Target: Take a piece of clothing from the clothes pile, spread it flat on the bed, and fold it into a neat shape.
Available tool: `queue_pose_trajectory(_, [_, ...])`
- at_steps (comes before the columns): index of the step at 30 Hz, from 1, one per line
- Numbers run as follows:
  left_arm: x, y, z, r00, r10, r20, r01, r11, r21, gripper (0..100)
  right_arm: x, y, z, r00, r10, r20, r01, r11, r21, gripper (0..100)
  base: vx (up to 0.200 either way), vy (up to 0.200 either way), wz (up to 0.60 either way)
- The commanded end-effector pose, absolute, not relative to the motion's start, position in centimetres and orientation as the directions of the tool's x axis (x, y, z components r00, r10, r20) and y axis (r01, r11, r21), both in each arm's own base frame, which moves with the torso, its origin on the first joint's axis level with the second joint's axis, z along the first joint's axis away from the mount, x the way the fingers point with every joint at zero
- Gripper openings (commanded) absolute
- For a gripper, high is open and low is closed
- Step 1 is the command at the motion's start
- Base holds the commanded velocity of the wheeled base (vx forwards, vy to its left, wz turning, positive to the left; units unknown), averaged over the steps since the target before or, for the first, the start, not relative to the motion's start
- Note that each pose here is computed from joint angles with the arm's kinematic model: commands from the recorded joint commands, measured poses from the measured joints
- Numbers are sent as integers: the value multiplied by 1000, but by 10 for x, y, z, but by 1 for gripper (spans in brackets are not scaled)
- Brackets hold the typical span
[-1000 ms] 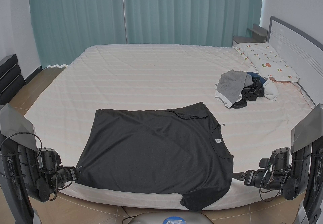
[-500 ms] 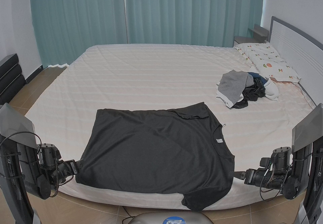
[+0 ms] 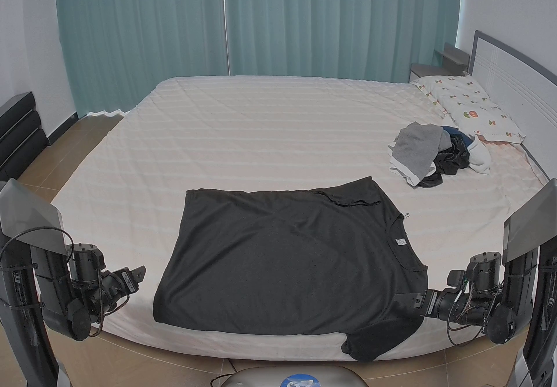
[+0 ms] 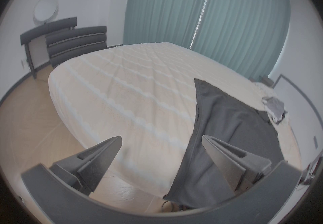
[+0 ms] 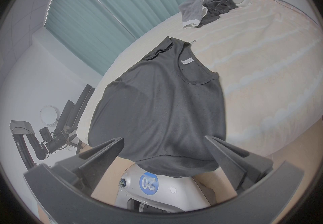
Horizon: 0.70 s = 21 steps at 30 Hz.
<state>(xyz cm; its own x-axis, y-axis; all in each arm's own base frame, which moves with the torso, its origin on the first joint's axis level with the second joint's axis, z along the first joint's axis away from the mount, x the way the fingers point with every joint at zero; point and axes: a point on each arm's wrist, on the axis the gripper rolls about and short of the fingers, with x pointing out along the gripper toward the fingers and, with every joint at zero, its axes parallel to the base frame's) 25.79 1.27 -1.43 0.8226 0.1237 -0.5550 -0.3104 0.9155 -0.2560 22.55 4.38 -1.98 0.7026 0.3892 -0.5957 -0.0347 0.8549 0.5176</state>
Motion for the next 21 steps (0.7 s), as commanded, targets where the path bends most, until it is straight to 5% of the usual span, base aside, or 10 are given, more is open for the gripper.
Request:
queue_pose_trajectory(1, [267, 4, -13, 844, 100, -527, -307, 896, -321, 100, 228, 44, -19, 712, 391, -583, -41, 852, 521, 100, 0, 0, 0])
queue_pose_trajectory(8, [267, -5, -21, 830, 69, -553, -296, 896, -333, 100, 232, 45, -19, 720, 391, -574, -34, 845, 533, 100, 171, 0, 0])
queue_pose_trajectory(21, [266, -29, -27, 822, -22, -569, -285, 849, -446, 100, 272, 74, -2, 792, 430, -433, -88, 782, 617, 100, 0, 0, 0])
